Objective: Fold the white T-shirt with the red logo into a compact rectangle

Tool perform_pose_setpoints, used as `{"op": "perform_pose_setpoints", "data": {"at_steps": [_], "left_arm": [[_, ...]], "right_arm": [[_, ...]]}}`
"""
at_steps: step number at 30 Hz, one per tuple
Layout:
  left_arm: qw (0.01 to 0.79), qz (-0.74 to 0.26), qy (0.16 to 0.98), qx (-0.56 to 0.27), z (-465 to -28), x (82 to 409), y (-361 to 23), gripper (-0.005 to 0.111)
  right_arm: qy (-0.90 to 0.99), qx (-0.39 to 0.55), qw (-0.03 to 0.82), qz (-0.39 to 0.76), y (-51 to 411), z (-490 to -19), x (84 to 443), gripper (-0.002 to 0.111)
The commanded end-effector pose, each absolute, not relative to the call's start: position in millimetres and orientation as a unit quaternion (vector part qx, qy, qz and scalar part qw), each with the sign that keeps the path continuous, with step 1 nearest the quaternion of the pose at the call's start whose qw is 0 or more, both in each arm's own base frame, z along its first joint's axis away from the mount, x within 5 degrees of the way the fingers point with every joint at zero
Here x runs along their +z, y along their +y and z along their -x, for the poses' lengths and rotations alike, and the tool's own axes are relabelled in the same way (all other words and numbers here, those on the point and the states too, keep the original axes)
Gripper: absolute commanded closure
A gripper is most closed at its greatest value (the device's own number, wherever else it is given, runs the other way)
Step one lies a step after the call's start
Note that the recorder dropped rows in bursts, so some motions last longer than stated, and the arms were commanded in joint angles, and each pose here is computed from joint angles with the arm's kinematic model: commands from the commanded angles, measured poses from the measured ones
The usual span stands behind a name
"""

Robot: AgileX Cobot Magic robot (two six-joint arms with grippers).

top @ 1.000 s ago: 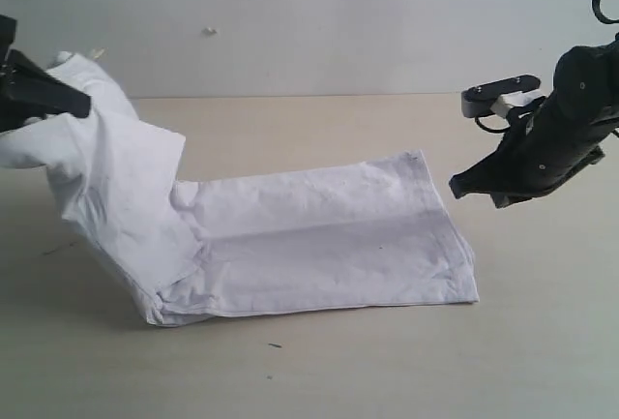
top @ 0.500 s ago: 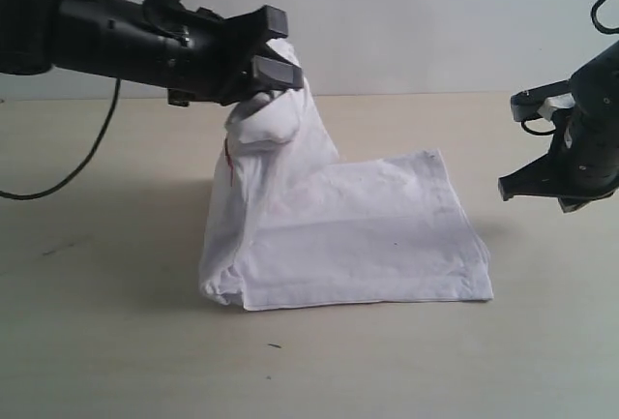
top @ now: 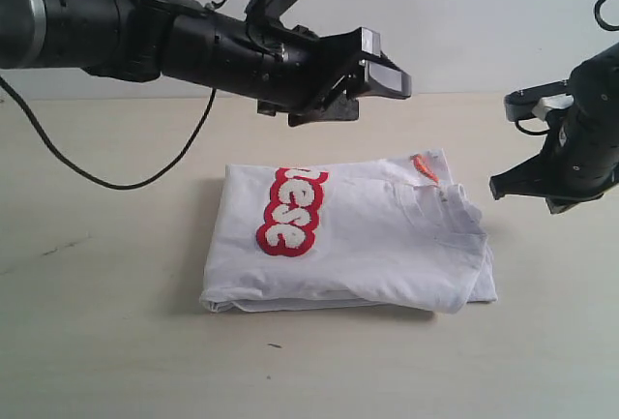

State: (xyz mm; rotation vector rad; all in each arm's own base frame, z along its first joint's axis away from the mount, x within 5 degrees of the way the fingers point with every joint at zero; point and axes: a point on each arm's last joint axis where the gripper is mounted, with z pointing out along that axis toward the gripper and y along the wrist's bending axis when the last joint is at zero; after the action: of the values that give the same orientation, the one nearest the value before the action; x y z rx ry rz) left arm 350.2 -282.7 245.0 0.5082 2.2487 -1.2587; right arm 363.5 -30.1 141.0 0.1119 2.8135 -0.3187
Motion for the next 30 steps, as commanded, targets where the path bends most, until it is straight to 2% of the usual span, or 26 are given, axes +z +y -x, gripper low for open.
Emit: {"op": "perform_pose_setpoints", "data": {"at_steps": [1,5,8,12,18,25,27,29,30], "left_arm": [[0.278,-0.214,0.825,-0.443,-356,259,-266,0.054],[0.253,-0.275,0.837,-0.399,-359,250,-247,0.070],[0.221,-0.318,0.859,-0.336,-359,239,-232,0.076],[0.179,-0.343,0.888,-0.249,-359,227,-214,0.076],[0.116,-0.367,0.914,-0.129,-356,215,-192,0.076],[0.079,-0.360,0.922,-0.123,-349,208,-187,0.076],[0.067,-0.359,0.923,-0.122,-346,202,-185,0.076],[0.056,-0.360,0.924,-0.118,-343,196,-183,0.076],[0.055,-0.361,0.924,-0.116,-342,196,-183,0.076]], "right_arm": [[0.981,-0.102,0.162,-0.036,-29,-366,144,0.108],[0.982,-0.076,0.168,-0.036,-24,-367,144,0.108],[0.983,-0.041,0.174,-0.030,-18,-368,143,0.108],[0.985,0.025,0.172,-0.004,-5,-366,149,0.108],[0.974,0.131,0.183,0.036,15,-358,177,0.108],[0.980,0.174,0.088,0.041,22,-343,170,0.108],[0.981,0.180,0.067,0.024,23,-342,164,0.097],[0.982,0.179,0.052,0.013,23,-340,162,0.078],[0.983,0.177,0.037,0.007,22,-338,162,0.063]]}}
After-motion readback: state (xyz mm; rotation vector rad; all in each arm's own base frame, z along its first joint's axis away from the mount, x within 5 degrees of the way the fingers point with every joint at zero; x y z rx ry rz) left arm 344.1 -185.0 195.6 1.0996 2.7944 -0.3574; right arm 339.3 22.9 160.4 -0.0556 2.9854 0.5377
